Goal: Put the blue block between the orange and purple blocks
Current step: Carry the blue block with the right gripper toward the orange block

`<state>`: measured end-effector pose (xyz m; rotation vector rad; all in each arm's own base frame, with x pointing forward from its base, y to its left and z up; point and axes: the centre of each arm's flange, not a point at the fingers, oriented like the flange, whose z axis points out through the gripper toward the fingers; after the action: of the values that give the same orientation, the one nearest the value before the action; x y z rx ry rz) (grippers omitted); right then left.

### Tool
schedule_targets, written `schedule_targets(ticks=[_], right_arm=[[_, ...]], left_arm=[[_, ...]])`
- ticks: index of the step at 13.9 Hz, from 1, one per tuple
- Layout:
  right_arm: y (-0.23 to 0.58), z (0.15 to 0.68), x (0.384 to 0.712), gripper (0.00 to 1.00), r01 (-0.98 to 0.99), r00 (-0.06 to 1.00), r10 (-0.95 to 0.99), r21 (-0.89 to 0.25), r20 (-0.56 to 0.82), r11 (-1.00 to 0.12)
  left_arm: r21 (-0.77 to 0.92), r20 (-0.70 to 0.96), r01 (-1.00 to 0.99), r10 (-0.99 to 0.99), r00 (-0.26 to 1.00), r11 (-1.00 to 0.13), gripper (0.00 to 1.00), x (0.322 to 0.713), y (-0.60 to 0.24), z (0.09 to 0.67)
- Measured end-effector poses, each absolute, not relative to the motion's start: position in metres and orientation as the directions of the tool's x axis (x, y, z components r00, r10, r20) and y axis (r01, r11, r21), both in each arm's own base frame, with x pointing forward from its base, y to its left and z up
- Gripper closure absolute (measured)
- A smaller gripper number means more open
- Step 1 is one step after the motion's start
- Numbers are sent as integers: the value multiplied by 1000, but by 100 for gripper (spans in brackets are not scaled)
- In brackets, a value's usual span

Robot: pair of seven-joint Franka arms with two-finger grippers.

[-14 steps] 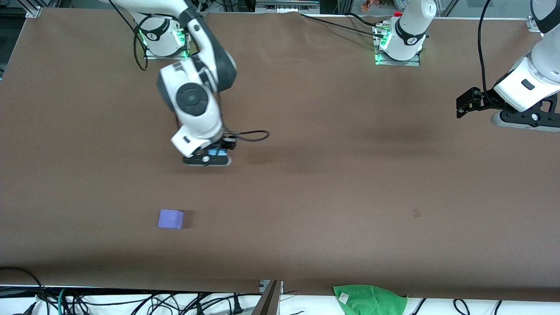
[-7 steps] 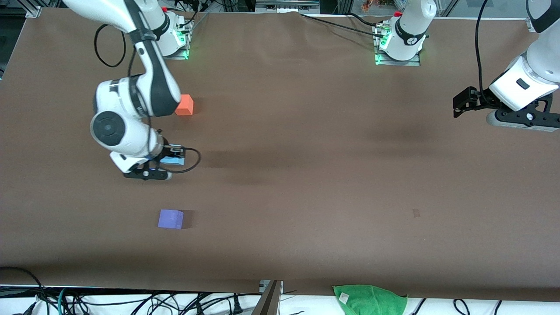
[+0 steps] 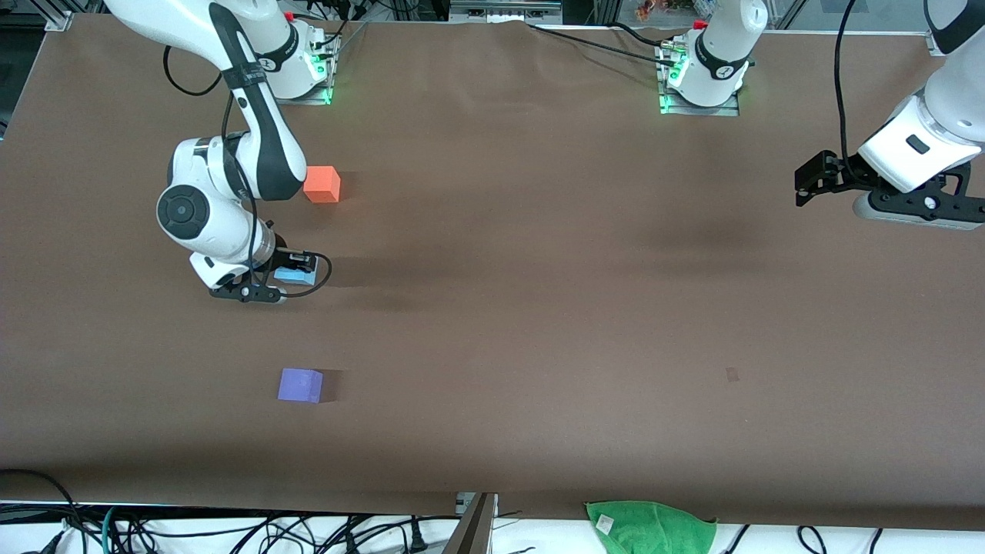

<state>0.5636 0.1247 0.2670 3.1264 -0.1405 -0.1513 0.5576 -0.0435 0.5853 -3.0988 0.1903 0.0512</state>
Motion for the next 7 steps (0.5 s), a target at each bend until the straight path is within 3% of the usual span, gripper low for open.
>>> schedule_targets(ticks=[7], right_arm=[[121,241,540,43,-86,996,-86,-4,16,-996]], left_arm=[[-33,-40,-69,-67,997,-997,0,563,-10,582]])
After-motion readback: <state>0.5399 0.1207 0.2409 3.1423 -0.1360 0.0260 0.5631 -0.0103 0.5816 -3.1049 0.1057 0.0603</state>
